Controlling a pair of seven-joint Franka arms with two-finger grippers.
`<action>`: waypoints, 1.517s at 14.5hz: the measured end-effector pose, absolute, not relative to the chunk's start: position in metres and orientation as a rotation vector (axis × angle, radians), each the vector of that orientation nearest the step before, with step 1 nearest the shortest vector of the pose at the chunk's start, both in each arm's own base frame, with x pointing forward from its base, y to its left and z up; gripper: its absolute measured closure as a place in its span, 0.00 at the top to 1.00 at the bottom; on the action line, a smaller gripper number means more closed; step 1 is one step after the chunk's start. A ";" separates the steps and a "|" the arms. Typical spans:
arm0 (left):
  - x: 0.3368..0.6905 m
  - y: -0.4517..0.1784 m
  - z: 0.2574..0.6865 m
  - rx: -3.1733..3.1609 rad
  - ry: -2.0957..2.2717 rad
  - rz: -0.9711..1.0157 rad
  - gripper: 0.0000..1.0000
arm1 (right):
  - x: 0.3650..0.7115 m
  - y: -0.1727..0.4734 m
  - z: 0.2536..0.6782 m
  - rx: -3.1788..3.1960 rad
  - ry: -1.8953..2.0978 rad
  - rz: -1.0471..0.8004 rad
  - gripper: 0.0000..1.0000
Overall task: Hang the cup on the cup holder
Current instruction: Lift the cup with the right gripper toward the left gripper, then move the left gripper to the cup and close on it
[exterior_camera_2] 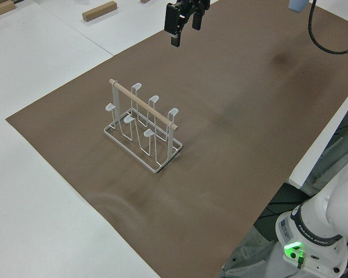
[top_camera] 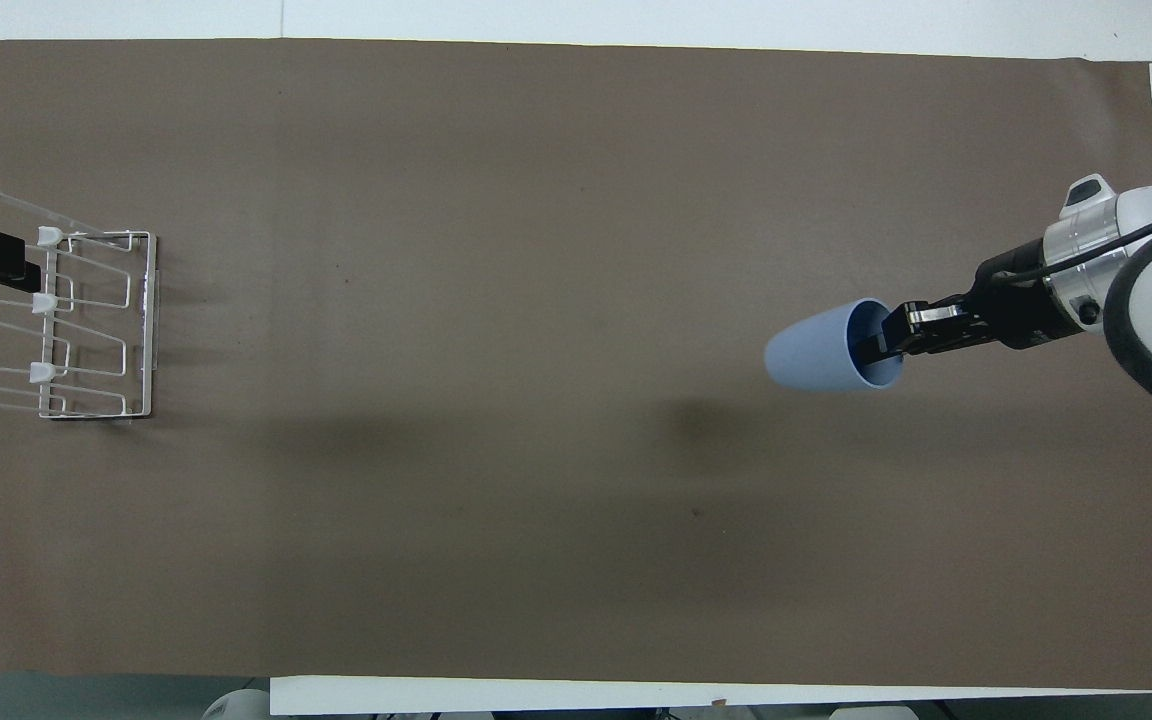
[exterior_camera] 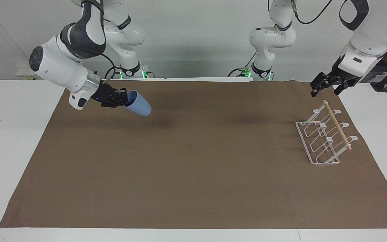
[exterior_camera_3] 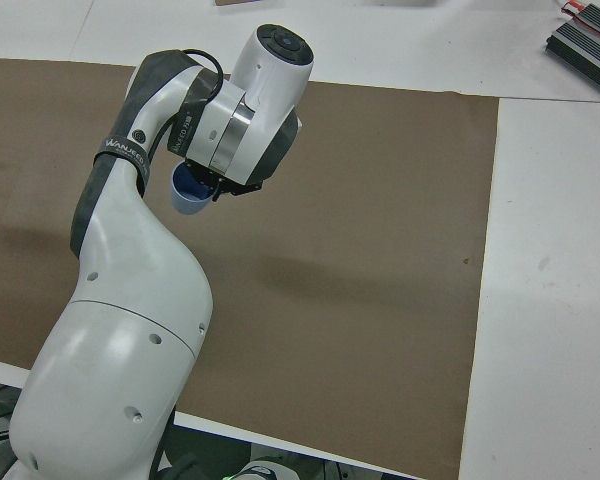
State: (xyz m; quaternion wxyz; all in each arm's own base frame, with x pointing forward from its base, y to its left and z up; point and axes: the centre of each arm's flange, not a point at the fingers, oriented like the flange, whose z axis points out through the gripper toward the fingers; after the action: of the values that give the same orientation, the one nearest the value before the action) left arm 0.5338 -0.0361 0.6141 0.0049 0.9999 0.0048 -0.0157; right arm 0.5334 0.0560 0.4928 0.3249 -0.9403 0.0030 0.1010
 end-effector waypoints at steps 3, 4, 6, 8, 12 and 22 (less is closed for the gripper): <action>0.529 -0.038 0.606 3.119 0.142 -0.076 1.00 | 0.534 0.104 0.509 -2.281 0.143 0.318 0.05; 0.528 -0.042 0.602 3.087 0.218 -0.091 1.00 | 0.533 0.122 0.512 -2.247 0.166 0.330 0.05; 0.527 -0.054 0.597 3.003 0.414 -0.110 1.00 | 0.532 0.163 0.518 -2.202 0.238 0.339 0.05; 0.526 -0.074 0.594 2.924 0.583 -0.133 1.00 | 0.525 0.219 0.523 -2.135 0.361 0.382 0.05; 0.520 -0.129 0.588 2.728 0.889 -0.198 1.00 | 0.508 0.300 0.510 -2.010 0.535 0.488 0.05; 0.479 -0.229 0.587 2.286 1.561 -0.416 1.00 | 0.507 0.303 0.488 -1.993 0.611 0.538 0.05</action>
State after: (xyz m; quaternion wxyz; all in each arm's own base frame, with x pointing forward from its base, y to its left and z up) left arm 0.4791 -0.2287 0.5871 0.1706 0.8047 0.5494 -0.1465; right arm 0.5075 0.3029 0.4877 0.4747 -0.8148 0.2497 0.2199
